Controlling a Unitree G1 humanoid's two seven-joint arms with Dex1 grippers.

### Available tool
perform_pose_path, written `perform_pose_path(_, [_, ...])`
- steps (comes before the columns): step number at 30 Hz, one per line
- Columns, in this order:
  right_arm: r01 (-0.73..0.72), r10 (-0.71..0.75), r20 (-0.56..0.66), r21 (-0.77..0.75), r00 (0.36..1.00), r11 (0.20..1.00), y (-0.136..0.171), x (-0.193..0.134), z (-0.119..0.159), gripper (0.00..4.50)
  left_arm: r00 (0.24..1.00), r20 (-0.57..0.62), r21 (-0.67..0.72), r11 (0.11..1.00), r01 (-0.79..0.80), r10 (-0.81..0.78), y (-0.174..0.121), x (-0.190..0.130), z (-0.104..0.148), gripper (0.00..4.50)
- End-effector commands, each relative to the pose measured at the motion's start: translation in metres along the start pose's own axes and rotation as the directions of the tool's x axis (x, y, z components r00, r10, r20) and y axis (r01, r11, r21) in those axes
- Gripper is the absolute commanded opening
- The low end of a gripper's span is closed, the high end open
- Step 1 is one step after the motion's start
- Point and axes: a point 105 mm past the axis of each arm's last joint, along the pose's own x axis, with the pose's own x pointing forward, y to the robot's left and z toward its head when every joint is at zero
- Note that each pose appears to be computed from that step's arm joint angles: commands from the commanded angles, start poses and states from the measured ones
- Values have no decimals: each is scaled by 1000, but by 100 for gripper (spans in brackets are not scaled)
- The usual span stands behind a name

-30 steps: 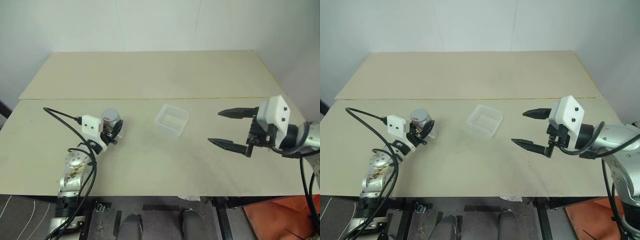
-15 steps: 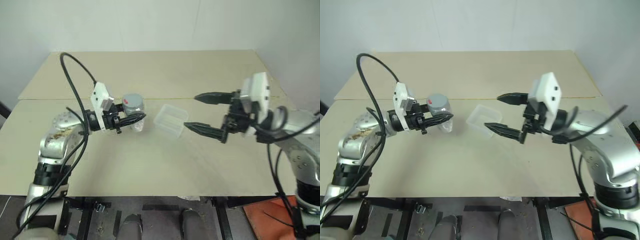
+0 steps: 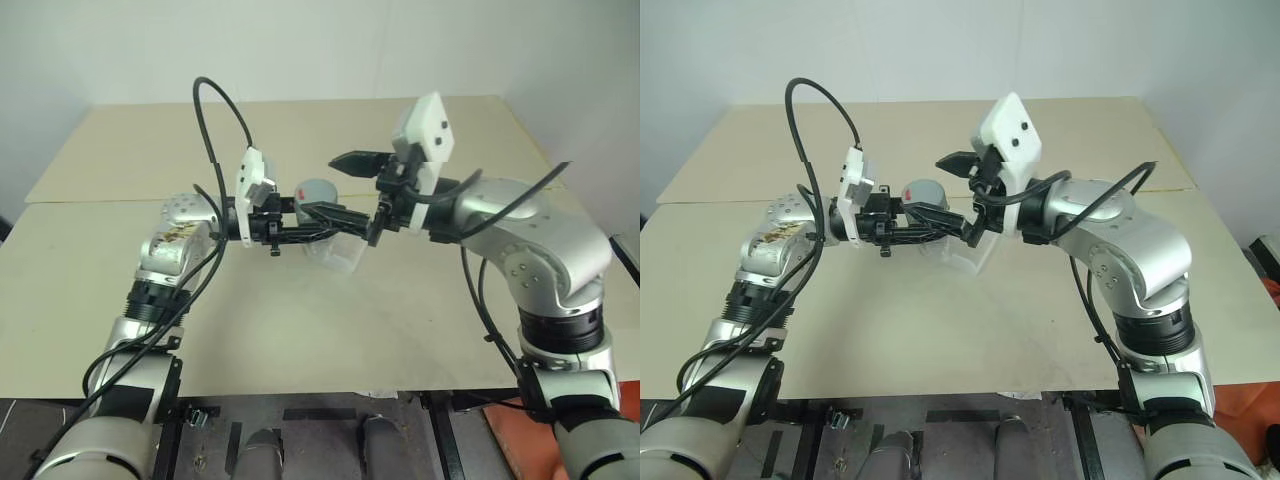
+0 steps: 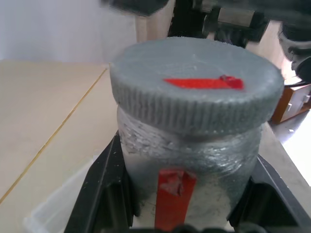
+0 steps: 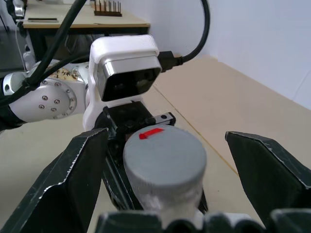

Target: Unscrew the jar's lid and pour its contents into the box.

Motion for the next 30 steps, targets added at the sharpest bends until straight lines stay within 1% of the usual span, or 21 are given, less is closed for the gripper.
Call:
perform_pose_path(1, [12, -12, 10, -34, 1000, 999, 0, 1, 8, 450, 1000, 21, 56, 998, 12, -14, 1, -1, 14, 194])
perform_pose_path(9, [21, -21, -1, -10, 1000, 1000, -1, 3, 2, 450, 999, 30, 62, 998, 25, -26, 0, -1, 18, 194])
perform_pose_path(12, [25, -25, -1, 1, 1000, 1000, -2, 3, 0, 396, 999, 28, 69, 997, 29, -31, 0, -1, 18, 194])
perform_pose_path(15, [15, -15, -4, 13, 1000, 1000, -2, 4, -3, 301, 999, 37, 64, 998, 29, -31, 0, -3, 21, 194])
perform_pose_path(16, [12, -12, -5, 17, 1000, 1000, -3, 4, -4, 276, 999, 39, 63, 998, 29, -32, 0, -3, 22, 194])
perform_pose_path(18, [1, -1, 1, 26, 1000, 1000, -3, 4, -6, 273, 998, 43, 65, 997, 37, -40, -1, -5, 25, 194])
perform_pose_path(20, [-46, 45, 26, 46, 999, 998, -3, 5, -5, 273, 997, 45, 67, 996, 55, -58, -2, -6, 28, 194])
perform_pose_path(23, [-159, 156, 62, 51, 986, 986, 0, 5, -4, 273, 992, 43, 79, 990, 114, -118, -9, -8, 32, 194])
perform_pose_path(25, [-286, 282, 82, 34, 956, 958, 6, 5, -4, 273, 982, 23, 93, 978, 186, -188, -19, -10, 34, 194])
perform_pose_path(27, [-399, 397, 95, 13, 913, 917, 10, 4, -5, 273, 962, -3, 88, 958, 272, -273, -31, -13, 36, 194])
perform_pose_path(30, [-480, 480, 72, -14, 874, 877, 8, 9, -9, 273, 942, -17, 95, 937, 335, -335, -45, -14, 40, 194])
